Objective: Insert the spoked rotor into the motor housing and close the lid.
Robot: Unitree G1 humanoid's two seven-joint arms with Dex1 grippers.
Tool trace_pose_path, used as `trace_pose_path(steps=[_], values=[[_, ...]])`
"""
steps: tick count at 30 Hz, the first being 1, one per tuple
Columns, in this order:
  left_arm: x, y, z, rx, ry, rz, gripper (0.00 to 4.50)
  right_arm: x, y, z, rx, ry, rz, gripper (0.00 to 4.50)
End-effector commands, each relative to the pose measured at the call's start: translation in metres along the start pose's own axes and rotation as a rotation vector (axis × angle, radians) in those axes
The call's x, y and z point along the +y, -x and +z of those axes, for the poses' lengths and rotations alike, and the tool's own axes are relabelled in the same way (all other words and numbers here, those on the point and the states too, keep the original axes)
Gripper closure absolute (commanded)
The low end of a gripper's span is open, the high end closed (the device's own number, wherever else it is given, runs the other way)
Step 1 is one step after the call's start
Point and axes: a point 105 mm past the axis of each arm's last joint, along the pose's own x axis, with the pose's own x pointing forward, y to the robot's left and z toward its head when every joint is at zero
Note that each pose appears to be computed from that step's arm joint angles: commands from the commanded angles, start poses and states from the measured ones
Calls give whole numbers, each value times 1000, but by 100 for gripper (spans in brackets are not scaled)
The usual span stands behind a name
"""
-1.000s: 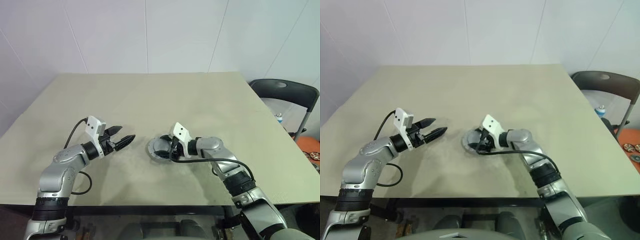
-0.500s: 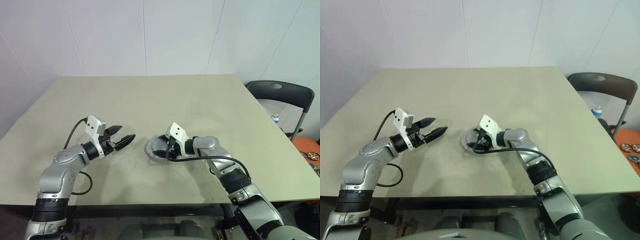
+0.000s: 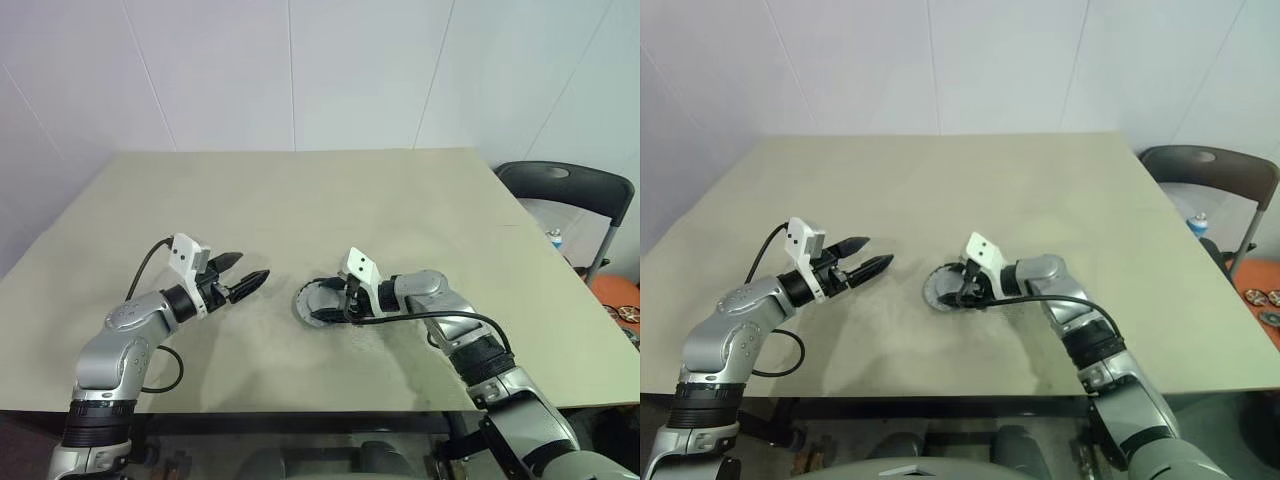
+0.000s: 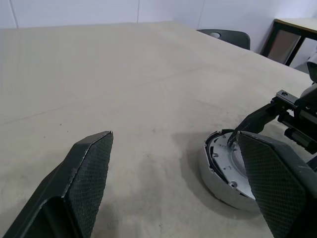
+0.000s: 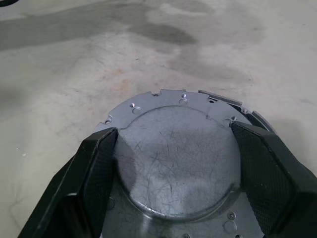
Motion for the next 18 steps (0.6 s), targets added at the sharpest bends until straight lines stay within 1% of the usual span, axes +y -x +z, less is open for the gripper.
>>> trace_pose_path(steps=[1,5,7,8,15,18], values=[[-2,2,16,-47,-38,-5,24,-2,-8,-23,43,-93,-59,126],[-1,2,15,-43,-37,-1,24,-6,-11,-10,-52,-132,-112,126],[0,2,15,-43,-35,0,24,-6,-10,6,-151,-194,-115,126],[0,2,15,-42,-35,-1,24,-5,-9,10,-173,-209,-104,126],[2,1,15,-36,-37,-4,24,1,-6,9,-193,-220,-102,126],[2,1,15,-35,-39,-6,24,0,-6,11,-198,-184,-133,126]])
